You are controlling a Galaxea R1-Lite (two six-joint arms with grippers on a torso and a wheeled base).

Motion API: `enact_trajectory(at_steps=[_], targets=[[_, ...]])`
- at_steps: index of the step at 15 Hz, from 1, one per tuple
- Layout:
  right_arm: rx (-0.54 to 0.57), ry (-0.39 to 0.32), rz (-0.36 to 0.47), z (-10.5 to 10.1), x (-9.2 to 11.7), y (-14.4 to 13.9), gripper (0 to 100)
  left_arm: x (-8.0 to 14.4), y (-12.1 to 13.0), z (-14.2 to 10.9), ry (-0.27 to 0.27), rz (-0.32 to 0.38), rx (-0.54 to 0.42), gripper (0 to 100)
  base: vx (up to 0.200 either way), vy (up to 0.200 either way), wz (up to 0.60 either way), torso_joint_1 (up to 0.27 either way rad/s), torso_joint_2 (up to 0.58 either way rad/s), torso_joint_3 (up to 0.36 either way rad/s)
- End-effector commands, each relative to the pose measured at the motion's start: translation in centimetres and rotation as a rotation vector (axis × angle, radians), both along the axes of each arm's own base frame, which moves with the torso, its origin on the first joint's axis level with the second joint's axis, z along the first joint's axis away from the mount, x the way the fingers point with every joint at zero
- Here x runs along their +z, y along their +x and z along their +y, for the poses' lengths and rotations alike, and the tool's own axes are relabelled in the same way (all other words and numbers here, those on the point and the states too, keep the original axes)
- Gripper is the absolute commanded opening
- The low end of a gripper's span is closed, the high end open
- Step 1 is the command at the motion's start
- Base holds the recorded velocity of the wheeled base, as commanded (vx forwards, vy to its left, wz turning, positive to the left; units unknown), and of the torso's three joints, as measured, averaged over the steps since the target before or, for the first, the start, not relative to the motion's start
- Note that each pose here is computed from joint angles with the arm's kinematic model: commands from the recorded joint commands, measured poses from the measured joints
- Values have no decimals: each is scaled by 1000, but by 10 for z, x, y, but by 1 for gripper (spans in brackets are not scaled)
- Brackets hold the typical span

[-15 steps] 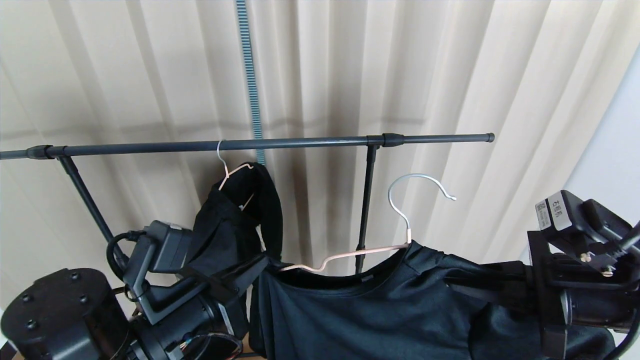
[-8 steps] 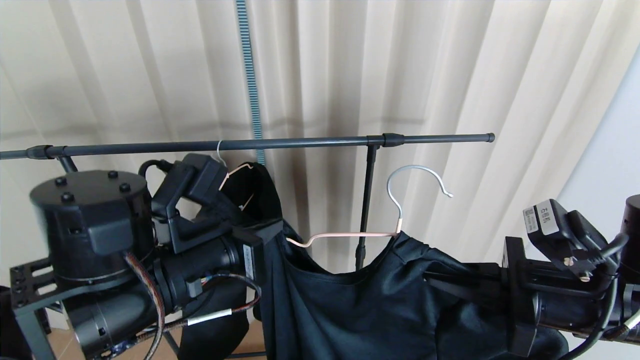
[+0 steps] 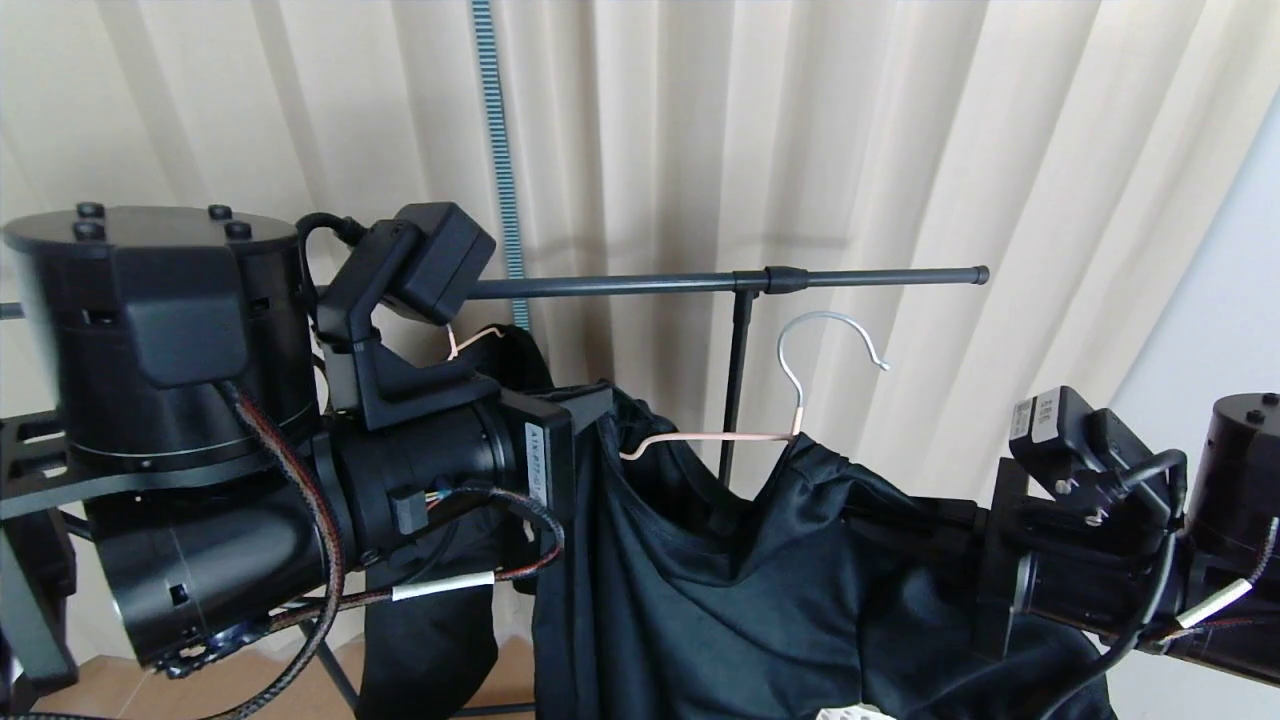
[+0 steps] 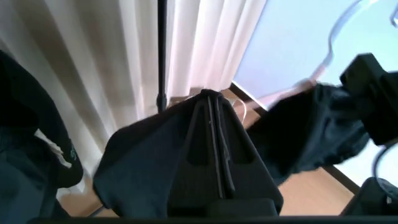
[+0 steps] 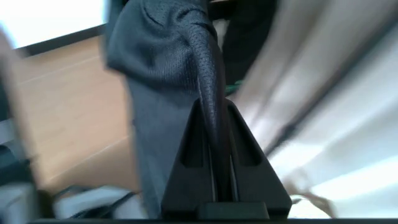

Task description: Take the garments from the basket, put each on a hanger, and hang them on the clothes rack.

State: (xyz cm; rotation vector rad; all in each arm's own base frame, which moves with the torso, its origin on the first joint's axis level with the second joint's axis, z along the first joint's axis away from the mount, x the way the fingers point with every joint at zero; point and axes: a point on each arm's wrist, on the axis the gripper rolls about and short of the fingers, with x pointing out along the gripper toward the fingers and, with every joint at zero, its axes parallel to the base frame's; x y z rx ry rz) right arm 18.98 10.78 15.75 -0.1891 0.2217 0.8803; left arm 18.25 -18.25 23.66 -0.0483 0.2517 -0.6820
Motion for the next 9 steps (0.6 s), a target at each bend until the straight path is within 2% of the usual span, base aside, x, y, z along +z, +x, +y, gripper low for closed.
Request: enact_trajectory(at_steps=[1, 3, 7, 9], targets=[[-44, -15, -1, 0, -3, 3, 0, -3, 3, -4, 8, 7, 2, 0, 0, 0, 0, 0, 0, 0], [-92, -30, -26, -2, 0, 2, 0, -4, 5, -5, 12, 11, 5, 0, 0, 0, 0, 0, 0, 0], [-46, -50, -158, -10, 15, -24, 0, -14, 23, -5, 52, 24, 124, 0, 0, 0, 0, 0, 0, 0], [-39, -57, -162, -10, 14, -28, 0, -12, 24, -6, 48, 19, 129, 0, 0, 0, 0, 0, 0, 0]])
